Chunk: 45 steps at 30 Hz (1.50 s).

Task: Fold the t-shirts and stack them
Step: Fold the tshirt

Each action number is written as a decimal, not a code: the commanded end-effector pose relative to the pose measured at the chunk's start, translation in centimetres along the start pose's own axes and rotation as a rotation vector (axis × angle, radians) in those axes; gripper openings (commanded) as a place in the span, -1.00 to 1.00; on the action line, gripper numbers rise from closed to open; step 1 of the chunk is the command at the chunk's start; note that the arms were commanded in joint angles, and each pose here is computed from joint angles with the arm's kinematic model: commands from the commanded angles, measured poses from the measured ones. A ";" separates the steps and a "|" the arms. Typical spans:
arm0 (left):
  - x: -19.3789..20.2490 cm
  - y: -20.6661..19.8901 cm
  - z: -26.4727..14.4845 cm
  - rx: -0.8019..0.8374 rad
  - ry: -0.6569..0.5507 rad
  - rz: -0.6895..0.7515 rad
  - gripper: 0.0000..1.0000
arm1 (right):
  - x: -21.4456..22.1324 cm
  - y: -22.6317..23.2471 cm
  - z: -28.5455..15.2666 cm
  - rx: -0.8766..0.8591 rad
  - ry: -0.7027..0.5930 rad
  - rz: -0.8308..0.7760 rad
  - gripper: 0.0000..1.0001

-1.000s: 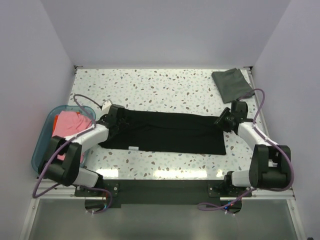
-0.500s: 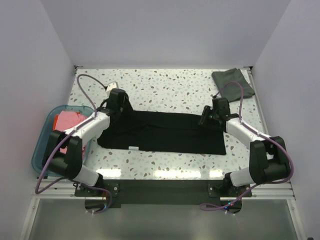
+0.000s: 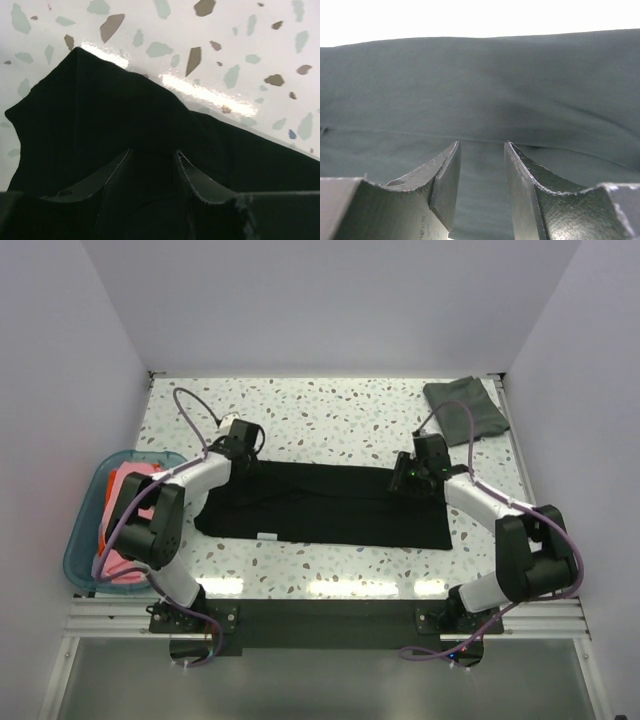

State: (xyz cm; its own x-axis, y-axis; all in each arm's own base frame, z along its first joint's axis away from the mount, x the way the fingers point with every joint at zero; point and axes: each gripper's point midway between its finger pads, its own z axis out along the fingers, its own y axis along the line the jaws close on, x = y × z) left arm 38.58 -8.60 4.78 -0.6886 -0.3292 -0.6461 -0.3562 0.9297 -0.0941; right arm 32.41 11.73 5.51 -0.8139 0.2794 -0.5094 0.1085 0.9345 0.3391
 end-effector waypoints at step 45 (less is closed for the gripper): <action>-4.7 3.3 -7.0 0.132 -0.110 -0.237 0.08 | 4.9 32.1 10.1 -0.532 -0.013 -0.603 -0.33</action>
State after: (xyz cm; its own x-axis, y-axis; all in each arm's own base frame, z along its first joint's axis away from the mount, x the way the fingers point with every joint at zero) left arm 36.24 -5.47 12.28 -0.5346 -0.5288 -0.6592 -0.4222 0.8429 -0.3337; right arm 37.77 43.48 4.04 -0.6628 -0.2714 -0.6979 -0.6121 0.7332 0.2962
